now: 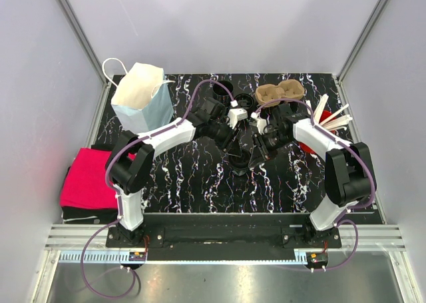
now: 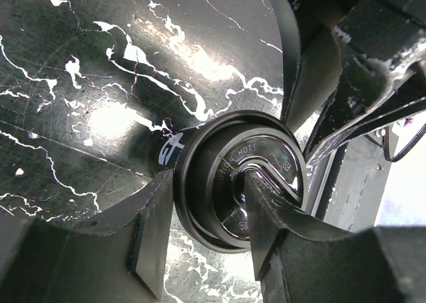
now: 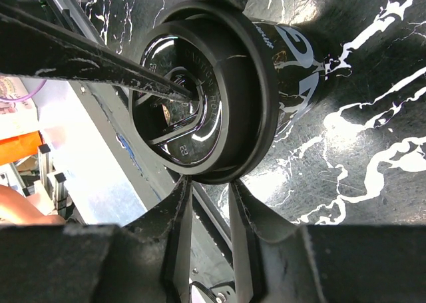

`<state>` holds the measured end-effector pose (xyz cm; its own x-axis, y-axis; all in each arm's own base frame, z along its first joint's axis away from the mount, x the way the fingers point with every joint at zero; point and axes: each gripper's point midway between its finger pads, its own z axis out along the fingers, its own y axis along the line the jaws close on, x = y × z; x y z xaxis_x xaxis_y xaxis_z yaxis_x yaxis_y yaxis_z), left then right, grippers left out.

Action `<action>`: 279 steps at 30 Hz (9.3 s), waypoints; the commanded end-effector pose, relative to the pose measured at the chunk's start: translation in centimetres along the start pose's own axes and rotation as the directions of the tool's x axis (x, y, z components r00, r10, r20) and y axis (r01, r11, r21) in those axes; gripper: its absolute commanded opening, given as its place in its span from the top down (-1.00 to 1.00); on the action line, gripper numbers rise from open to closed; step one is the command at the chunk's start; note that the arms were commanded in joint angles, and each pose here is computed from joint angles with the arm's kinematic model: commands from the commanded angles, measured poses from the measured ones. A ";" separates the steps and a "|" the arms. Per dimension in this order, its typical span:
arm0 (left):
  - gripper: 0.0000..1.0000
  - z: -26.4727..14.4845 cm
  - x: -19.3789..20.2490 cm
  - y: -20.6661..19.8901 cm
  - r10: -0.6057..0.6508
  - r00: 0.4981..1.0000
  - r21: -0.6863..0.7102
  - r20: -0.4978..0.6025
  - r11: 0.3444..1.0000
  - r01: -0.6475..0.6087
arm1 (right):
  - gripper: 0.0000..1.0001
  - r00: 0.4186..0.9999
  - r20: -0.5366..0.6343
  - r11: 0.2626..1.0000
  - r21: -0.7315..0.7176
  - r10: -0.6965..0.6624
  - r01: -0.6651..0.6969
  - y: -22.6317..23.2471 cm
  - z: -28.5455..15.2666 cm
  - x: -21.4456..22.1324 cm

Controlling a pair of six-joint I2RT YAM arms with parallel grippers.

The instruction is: Pack the takeout coffee

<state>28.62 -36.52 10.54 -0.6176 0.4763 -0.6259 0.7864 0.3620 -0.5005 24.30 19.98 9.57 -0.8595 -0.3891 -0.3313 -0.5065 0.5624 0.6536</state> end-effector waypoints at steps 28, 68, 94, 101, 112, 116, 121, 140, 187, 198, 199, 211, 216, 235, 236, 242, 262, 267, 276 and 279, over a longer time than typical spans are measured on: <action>0.20 1.3 8.3 5.3 -0.052 0.976 -0.187 -0.211 0.982 0.012 | 0.64 0.991 -0.093 0.922 0.364 -0.101 0.128 -7.7 3.0 -0.5; -0.27 -0.9 3.2 4.2 -0.017 0.995 -0.139 -0.097 0.990 0.004 | -0.12 0.970 0.115 0.959 0.214 -0.216 0.188 -1.2 -1.7 -5.5; -0.55 -2.9 -2.3 2.3 0.036 0.999 -0.096 0.024 0.995 -0.034 | -0.26 0.980 0.144 0.988 0.092 -0.139 0.126 0.5 -1.8 -7.0; -0.57 -3.4 -3.0 1.7 0.046 0.998 -0.076 0.043 0.996 -0.043 | -0.32 0.985 0.137 0.994 0.043 -0.105 0.100 0.9 -1.3 -7.4; -0.63 -5.3 -5.6 0.3 0.062 0.991 -0.020 0.119 0.998 -0.060 | -0.37 0.988 0.129 0.996 0.038 -0.088 0.084 0.6 -0.9 -7.3; -0.63 -6.5 -4.8 0.0 0.071 0.991 -0.020 0.114 0.997 -0.070 | -0.38 0.988 0.127 0.996 0.045 -0.085 0.080 0.5 -0.7 -7.2; -0.64 -7.8 -1.1 0.3 0.041 0.996 -0.007 0.079 0.999 -0.041 | -0.40 0.987 0.129 0.995 0.041 -0.091 0.087 0.8 -0.5 -7.0; -0.64 -6.8 4.2 -1.3 -0.064 0.998 0.095 0.016 0.994 0.062 | -0.45 0.990 0.075 0.988 0.108 -0.120 0.112 0.5 1.1 -6.3; -0.15 -3.2 5.8 0.0 -0.302 0.953 0.189 -0.024 0.935 0.301 | -0.06 0.995 0.018 0.990 0.103 -0.100 0.098 -0.6 3.6 -4.9; -0.12 -3.3 5.9 -0.6 -0.369 0.928 0.268 -0.047 0.891 0.367 | -0.05 0.995 0.016 0.989 0.110 -0.097 0.095 -0.8 3.6 -4.7; -0.03 -3.3 6.0 -0.6 -0.377 0.925 0.272 -0.052 0.886 0.377 | -0.05 0.995 0.017 0.989 0.110 -0.098 0.096 -0.8 3.6 -4.7; 0.35 -2.8 6.5 -0.9 -0.440 0.892 0.320 -0.104 0.834 0.449 | -0.01 0.995 0.015 0.989 0.115 -0.095 0.092 -1.1 3.8 -4.5; -0.01 -3.7 5.7 -2.3 -0.416 0.906 0.401 -0.076 0.819 0.410 | 0.00 0.995 0.016 0.989 0.116 -0.097 0.095 -1.1 3.8 -4.4; 0.01 -4.8 4.7 -1.7 -0.482 0.876 0.446 -0.026 0.779 0.441 | 0.01 0.995 0.019 0.988 0.119 -0.099 0.096 -1.2 3.8 -4.3; 0.03 -4.9 4.7 -1.7 -0.484 0.875 0.448 -0.026 0.777 0.443 | 0.01 0.995 0.017 0.988 0.118 -0.099 0.096 -1.1 3.8 -4.3; 0.02 -5.1 4.5 -1.9 -0.500 0.865 0.481 -0.037 0.750 0.454 | 0.01 0.995 0.016 0.988 0.120 -0.098 0.095 -1.2 3.8 -4.2; 0.31 -4.3 5.1 -1.4 -0.547 0.833 0.453 -0.082 0.724 0.519 | 0.06 0.995 0.015 0.986 0.134 -0.101 0.098 -1.6 3.9 -3.9; 0.43 -4.0 5.2 -1.2 -0.557 0.826 0.443 -0.091 0.720 0.534 | 0.09 0.995 0.011 0.985 0.141 -0.099 0.097 -1.8 4.0 -3.7; 0.74 -3.2 5.6 -0.9 -0.552 0.827 0.391 -0.107 0.741 0.546 | 0.13 0.992 0.016 0.974 0.193 -0.126 0.121 -2.6 3.8 -3.3; 0.84 -2.9 5.9 -0.7 -0.555 0.824 0.365 -0.111 0.749 0.554 | 0.14 0.990 0.022 0.968 0.212 -0.139 0.131 -2.8 3.7 -3.2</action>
<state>23.11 -30.81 10.38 -0.9524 0.2945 -0.0789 0.1374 0.1835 -0.9734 28.82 24.53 9.81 -0.7942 -0.3759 -0.4774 -0.6051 0.5607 0.5652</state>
